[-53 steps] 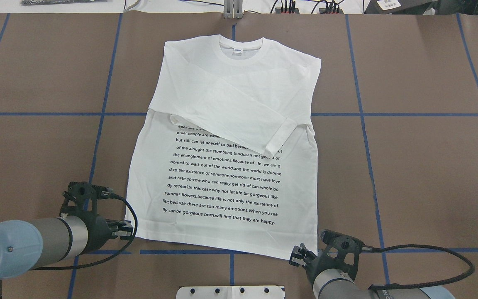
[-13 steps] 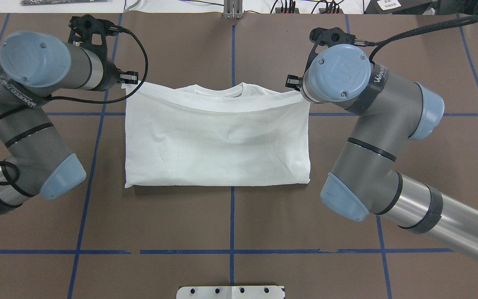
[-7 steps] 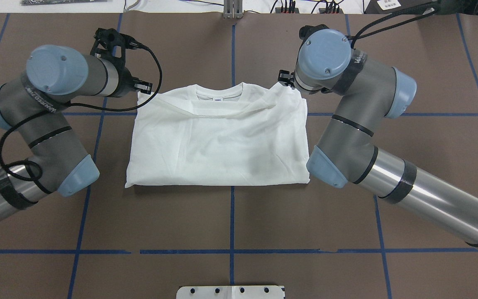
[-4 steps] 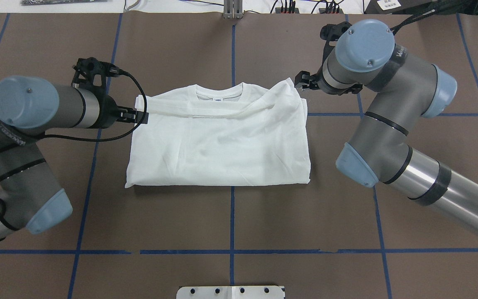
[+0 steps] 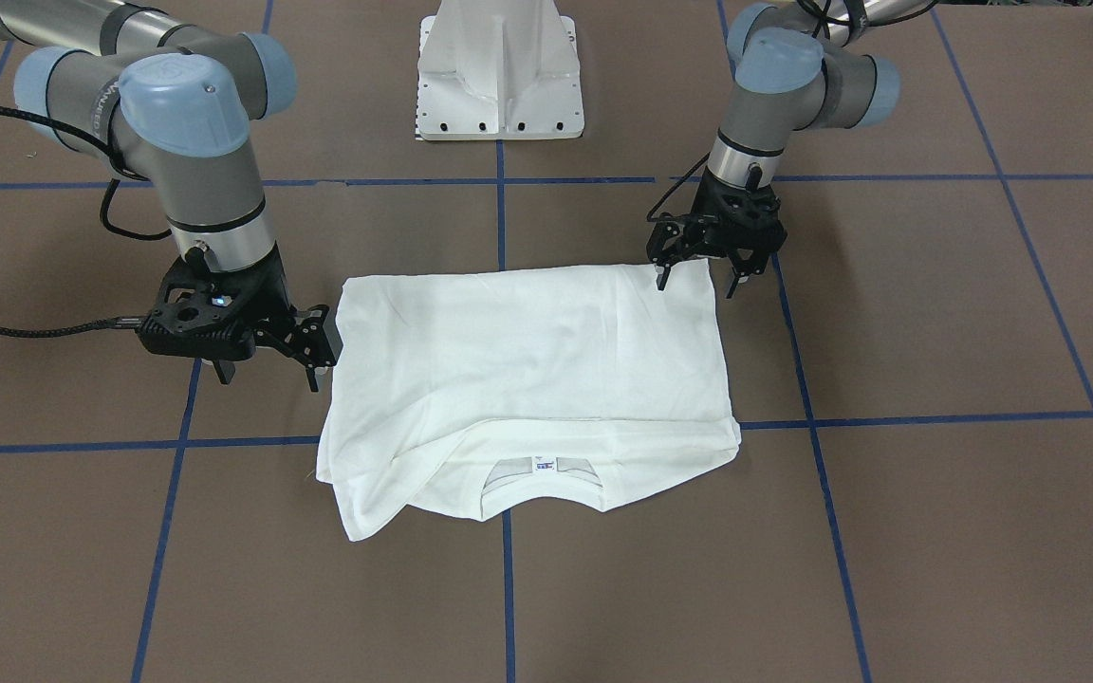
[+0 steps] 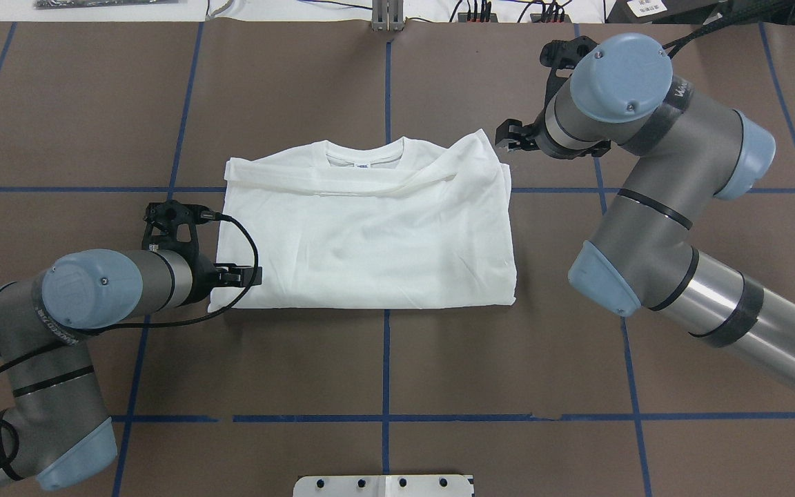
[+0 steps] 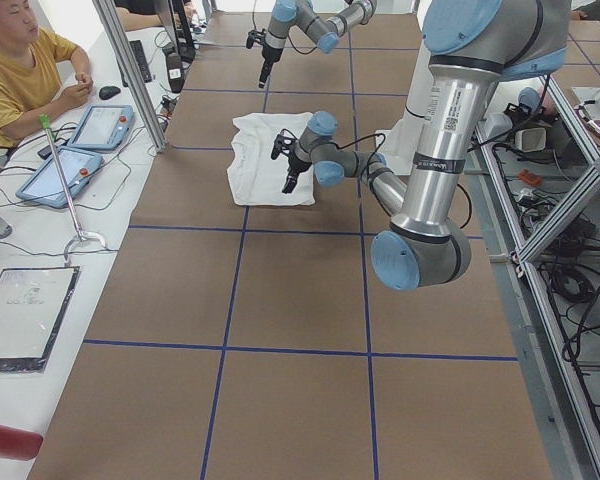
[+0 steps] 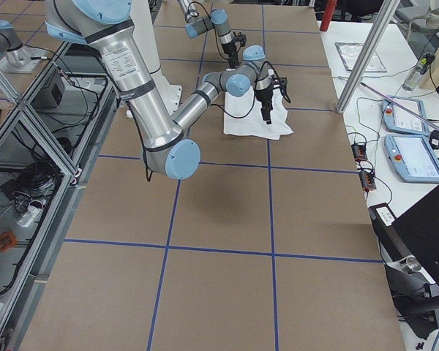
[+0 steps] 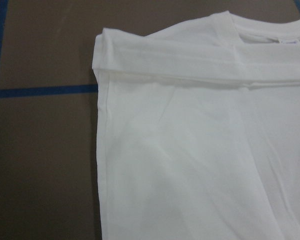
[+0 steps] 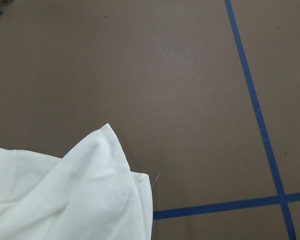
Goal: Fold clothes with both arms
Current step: 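Grasp the folded shirt's edge nearest the robot with the left gripper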
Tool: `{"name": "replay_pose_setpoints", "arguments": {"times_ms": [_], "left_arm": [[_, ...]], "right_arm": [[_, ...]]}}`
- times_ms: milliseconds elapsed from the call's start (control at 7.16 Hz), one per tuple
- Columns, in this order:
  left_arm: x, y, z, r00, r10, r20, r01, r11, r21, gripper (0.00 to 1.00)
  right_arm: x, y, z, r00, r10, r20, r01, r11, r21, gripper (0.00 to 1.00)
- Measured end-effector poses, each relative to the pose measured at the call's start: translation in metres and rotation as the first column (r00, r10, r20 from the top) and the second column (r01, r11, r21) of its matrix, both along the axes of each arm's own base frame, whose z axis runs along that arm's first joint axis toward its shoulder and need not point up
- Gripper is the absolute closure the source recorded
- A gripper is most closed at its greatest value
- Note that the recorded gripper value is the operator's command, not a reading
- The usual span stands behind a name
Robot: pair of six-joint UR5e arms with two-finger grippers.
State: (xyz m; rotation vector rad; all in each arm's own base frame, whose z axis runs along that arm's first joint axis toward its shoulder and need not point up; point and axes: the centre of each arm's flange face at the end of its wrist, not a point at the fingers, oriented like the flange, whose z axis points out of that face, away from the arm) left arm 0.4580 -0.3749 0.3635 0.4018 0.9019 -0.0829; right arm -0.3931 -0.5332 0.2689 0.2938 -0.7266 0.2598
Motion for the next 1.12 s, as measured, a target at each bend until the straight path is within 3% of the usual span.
{"name": "replay_pose_setpoints", "arguments": {"times_ms": [140,419,838,1117], "left_arm": [[0.007,0.01,0.004,1.0,0.009,0.0,-0.009,1.0,-0.016,0.29],[0.023,0.035,0.011,1.0,0.021,-0.01,-0.021,0.997,-0.067,1.0],[0.023,0.047,0.003,0.999,0.023,-0.033,-0.026,0.996,-0.083,1.0],[-0.012,0.035,-0.01,1.0,0.011,-0.027,-0.013,0.999,-0.04,1.0]], "right_arm": [[0.0,0.001,-0.001,1.0,0.001,0.001,-0.001,1.0,0.001,0.0],[0.001,0.001,-0.001,1.0,0.001,0.002,-0.001,1.0,0.001,0.0],[0.001,0.001,-0.001,1.0,0.001,0.003,-0.001,1.0,0.001,0.0],[0.0,0.001,-0.002,1.0,0.003,0.007,-0.003,1.0,-0.001,0.0]]}}
